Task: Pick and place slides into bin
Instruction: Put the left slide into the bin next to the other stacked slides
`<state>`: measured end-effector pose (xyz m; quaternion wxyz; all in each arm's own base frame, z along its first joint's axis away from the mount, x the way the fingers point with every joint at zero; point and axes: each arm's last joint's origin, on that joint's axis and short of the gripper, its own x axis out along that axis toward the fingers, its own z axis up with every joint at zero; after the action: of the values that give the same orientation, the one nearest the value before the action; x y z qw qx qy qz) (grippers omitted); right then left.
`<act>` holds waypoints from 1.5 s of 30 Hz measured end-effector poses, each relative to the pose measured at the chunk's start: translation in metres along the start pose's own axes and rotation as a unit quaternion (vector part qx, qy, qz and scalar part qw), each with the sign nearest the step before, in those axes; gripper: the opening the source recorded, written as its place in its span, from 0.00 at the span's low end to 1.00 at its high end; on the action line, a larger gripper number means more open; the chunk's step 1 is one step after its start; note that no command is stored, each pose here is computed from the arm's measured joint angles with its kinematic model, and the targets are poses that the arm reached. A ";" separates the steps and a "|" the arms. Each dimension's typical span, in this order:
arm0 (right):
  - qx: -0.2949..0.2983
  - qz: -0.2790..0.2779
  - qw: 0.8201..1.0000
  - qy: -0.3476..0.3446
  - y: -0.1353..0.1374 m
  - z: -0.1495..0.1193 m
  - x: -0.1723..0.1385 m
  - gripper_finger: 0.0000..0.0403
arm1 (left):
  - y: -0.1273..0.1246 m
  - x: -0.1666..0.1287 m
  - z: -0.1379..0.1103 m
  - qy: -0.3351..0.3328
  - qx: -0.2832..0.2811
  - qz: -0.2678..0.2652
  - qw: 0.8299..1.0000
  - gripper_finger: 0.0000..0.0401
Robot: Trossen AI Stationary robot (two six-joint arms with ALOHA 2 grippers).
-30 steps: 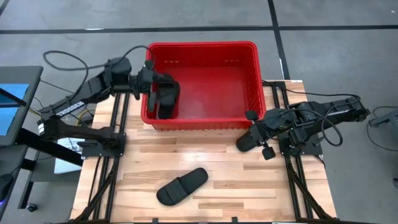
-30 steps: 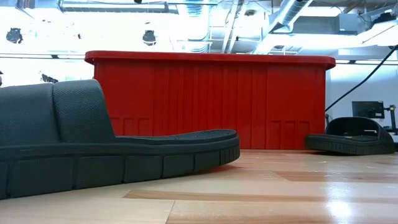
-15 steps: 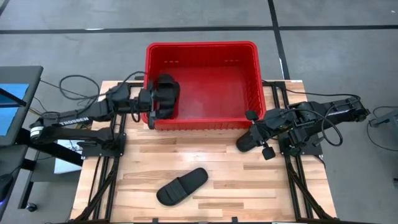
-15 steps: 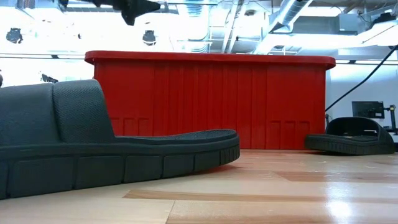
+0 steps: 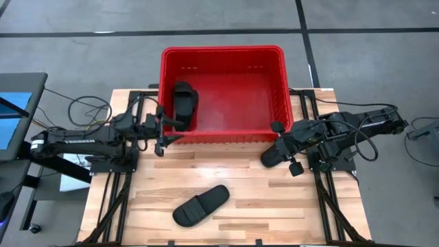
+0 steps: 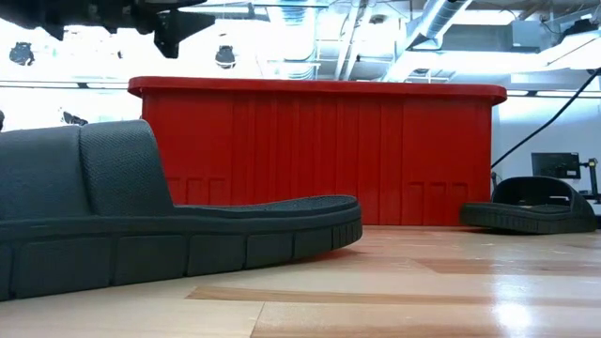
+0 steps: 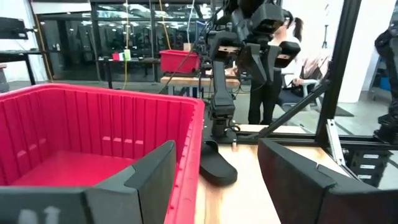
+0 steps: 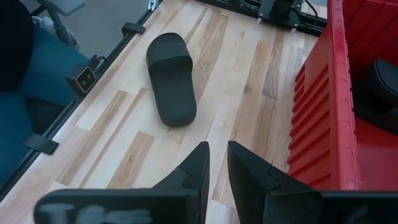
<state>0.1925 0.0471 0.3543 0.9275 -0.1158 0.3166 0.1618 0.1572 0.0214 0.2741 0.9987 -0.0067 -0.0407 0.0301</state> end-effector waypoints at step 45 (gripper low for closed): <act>-0.149 -0.002 0.989 -0.007 0.000 0.001 0.000 0.12 | -0.025 -0.018 -0.032 0.014 -0.011 -0.045 0.999 0.55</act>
<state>0.1933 0.0474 0.3555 0.9024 -0.2526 0.2820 0.2058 0.1435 -0.0049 0.2412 0.9994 -0.0159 -0.0275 -0.0149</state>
